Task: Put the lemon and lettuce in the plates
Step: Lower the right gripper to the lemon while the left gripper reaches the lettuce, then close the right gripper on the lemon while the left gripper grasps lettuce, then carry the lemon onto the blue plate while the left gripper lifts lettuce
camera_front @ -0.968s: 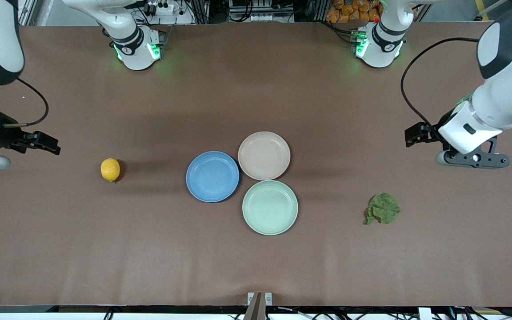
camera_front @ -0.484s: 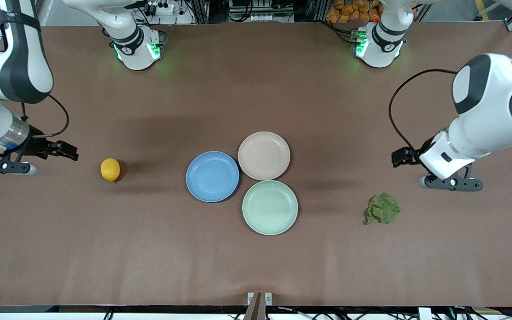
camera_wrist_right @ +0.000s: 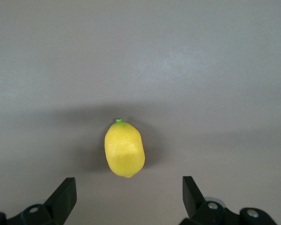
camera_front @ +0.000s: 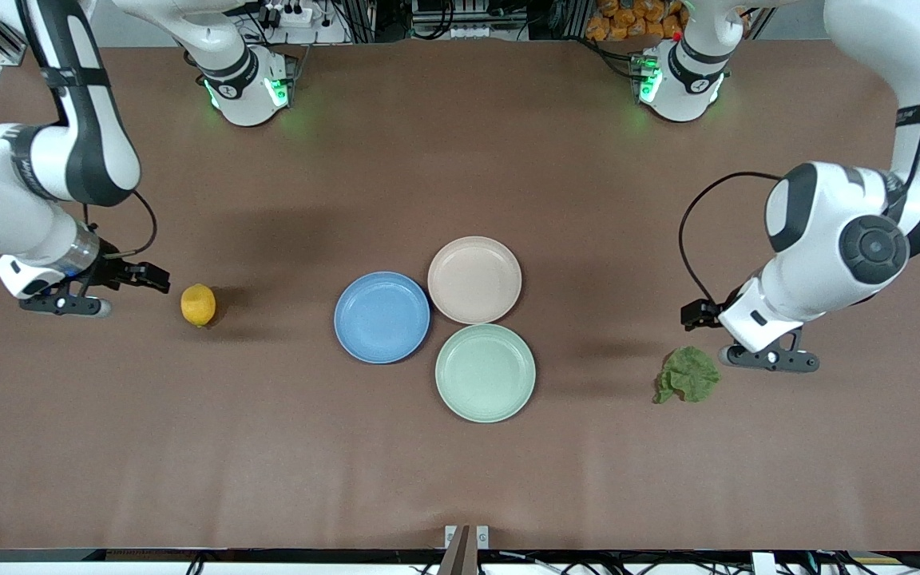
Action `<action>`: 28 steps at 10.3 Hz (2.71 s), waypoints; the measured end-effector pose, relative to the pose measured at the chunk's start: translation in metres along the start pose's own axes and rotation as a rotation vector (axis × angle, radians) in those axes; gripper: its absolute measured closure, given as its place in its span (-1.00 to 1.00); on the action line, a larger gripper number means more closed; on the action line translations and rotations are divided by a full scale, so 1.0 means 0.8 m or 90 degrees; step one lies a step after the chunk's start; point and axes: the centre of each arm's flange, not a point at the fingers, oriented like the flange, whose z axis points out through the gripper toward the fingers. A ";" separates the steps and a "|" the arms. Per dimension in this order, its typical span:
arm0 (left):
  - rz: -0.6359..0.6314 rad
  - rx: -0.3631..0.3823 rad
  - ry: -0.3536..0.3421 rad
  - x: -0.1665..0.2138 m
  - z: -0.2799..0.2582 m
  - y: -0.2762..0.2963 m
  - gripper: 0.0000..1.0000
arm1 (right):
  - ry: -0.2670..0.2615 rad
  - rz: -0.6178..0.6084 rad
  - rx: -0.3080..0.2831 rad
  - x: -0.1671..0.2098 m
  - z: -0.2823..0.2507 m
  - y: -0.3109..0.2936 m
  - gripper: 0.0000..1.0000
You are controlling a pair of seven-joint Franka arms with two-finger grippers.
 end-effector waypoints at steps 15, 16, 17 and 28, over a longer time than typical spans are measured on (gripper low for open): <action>-0.013 0.016 -0.004 0.048 0.178 -0.023 -1.00 | 0.062 0.000 -0.017 -0.031 0.186 -0.035 -0.89; -0.013 0.016 -0.008 0.047 0.184 -0.023 -1.00 | 0.061 0.005 -0.013 -0.032 0.190 -0.045 -0.79; -0.013 0.016 -0.011 0.046 0.188 -0.023 -1.00 | 0.060 0.007 -0.010 -0.033 0.191 -0.051 -0.49; -0.016 0.012 -0.026 0.045 0.231 -0.026 -1.00 | 0.035 -0.081 0.026 0.034 0.086 -0.167 -0.23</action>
